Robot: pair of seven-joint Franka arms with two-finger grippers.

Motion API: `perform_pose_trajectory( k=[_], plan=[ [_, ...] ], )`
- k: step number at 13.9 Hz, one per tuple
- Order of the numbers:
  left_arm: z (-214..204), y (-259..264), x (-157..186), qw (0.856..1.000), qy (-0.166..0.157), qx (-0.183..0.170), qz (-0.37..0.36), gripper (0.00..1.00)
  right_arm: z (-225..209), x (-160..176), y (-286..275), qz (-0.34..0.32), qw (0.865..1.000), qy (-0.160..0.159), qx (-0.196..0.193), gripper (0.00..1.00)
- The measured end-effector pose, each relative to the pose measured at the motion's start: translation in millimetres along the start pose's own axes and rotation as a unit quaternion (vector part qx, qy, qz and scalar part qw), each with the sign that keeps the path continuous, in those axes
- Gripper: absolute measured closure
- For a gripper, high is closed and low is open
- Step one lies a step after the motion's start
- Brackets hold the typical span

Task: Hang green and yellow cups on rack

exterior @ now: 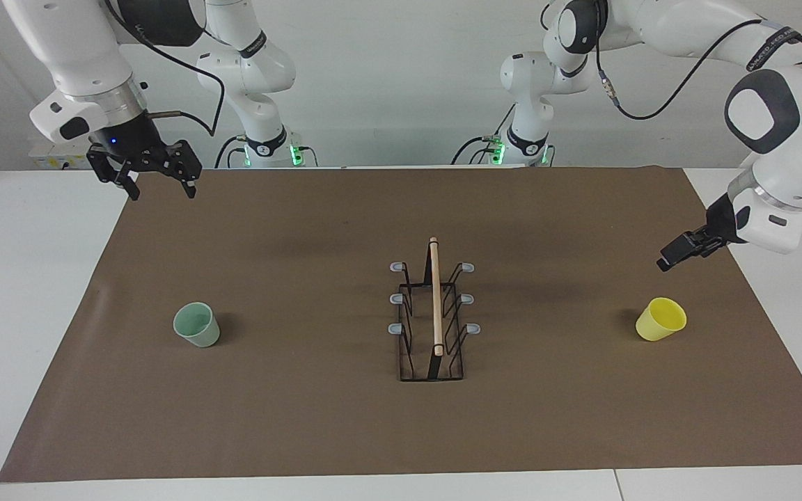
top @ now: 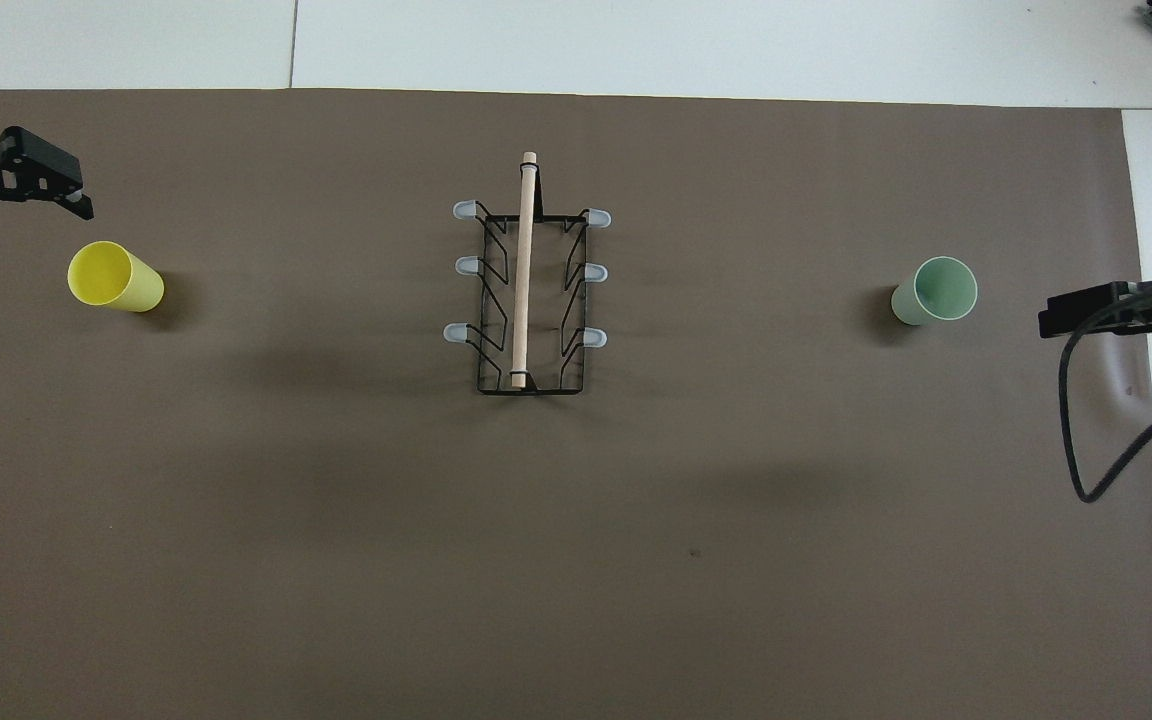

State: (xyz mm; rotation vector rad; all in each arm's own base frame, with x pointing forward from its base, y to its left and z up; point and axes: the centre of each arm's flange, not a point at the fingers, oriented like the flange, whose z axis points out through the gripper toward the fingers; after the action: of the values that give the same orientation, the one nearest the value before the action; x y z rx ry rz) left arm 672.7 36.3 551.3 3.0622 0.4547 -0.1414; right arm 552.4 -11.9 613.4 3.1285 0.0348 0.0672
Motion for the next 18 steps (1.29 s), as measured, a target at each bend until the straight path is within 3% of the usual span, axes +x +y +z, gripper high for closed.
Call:
perform_pose_trajectory(
  k=[3,5,7,10,14,18],
  plan=[
    [15,-10,18,0.997,0.001,0.013,-0.07,0.0,26,13,-23,-0.028,0.999,-0.018,-0.026,0.0],
    [22,-4,30,0.989,0.009,-0.013,-0.149,0.0,45,22,-39,-0.046,0.998,-0.027,-0.039,0.0],
    [27,-9,40,0.976,0.012,-0.037,-0.214,0.0,64,30,-47,-0.069,0.994,-0.038,-0.075,0.0],
    [44,-26,54,0.958,0.011,-0.04,-0.285,0.0,94,39,-69,-0.133,0.981,-0.064,-0.127,0.0],
    [78,-50,74,0.931,0.005,-0.033,-0.363,0.0,132,48,-64,-0.201,0.962,-0.101,-0.156,0.0],
    [107,-99,93,0.904,-0.014,-0.064,-0.423,0.0,142,46,-61,-0.217,0.956,-0.115,-0.161,0.0]
  ],
)
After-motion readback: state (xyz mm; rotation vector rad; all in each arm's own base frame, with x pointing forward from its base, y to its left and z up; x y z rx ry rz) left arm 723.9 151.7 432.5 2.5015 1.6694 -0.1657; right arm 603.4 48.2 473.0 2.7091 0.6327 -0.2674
